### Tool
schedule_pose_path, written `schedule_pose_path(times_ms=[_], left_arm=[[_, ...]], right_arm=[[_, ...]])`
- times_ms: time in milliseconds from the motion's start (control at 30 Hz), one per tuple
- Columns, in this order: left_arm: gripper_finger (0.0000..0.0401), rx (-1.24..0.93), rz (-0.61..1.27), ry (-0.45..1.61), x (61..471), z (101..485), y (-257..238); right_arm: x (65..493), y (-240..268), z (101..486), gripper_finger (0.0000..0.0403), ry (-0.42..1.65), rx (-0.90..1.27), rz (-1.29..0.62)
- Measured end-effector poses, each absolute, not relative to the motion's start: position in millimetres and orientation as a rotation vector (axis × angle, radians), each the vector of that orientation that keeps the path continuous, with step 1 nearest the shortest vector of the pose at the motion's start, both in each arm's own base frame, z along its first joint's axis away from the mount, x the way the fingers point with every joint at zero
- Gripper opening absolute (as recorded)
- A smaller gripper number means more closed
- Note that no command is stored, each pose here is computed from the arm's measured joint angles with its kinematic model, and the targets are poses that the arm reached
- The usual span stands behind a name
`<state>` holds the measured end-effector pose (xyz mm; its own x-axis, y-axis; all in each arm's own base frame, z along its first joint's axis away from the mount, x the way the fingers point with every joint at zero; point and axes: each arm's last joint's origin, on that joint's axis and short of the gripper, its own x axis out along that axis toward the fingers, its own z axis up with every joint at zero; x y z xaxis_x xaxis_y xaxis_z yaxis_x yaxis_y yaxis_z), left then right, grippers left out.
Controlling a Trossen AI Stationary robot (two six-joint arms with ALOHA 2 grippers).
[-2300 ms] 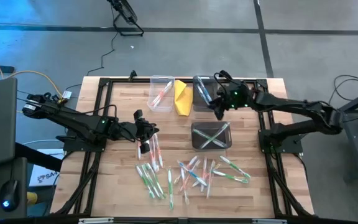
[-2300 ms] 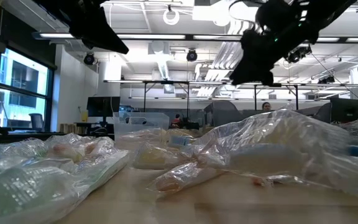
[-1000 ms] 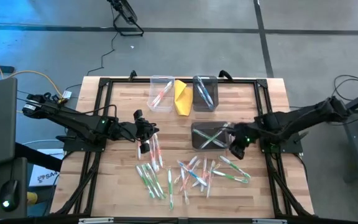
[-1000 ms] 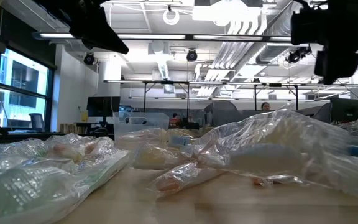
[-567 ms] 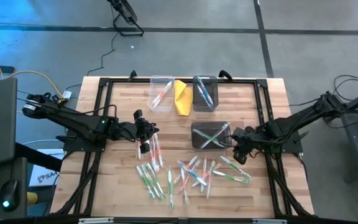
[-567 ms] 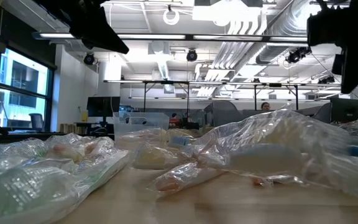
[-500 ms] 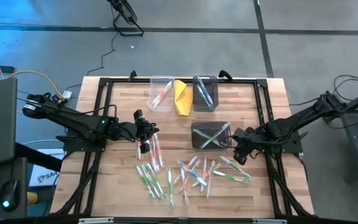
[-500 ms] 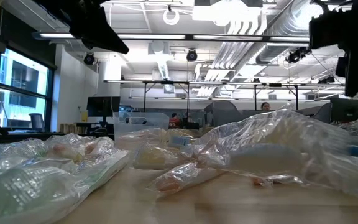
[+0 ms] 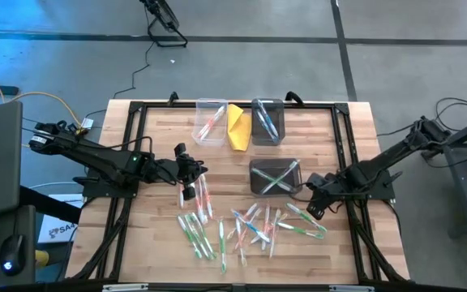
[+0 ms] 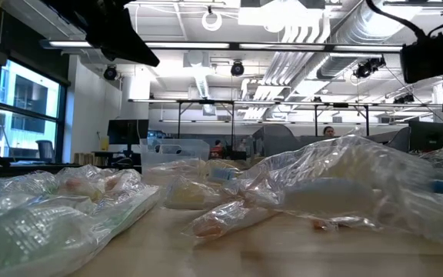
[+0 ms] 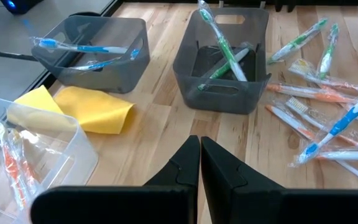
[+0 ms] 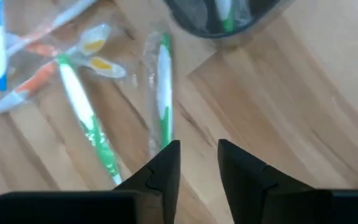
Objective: Pick & Place Toothbrushes
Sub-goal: Put the green toothbrush into the bottom black transparent bin
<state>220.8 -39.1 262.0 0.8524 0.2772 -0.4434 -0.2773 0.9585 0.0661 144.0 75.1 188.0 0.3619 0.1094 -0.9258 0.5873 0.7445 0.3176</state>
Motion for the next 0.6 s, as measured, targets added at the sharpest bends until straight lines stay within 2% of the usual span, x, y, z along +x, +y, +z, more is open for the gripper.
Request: schedule_pose_path(times_ms=[167,267,600], left_arm=[[0.001,0.0,0.292,0.467,221,262,-39],[0.001,0.0,0.292,0.467,221,262,-39],[0.001,0.0,0.293,0.466,221,262,-39]], right_arm=[[148,85,191,0.0146,1.131,0.668,-0.236],[152,92,189,0.0159,1.124,0.649,-0.19],[161,106,158,0.015,1.253,0.554,-0.271]])
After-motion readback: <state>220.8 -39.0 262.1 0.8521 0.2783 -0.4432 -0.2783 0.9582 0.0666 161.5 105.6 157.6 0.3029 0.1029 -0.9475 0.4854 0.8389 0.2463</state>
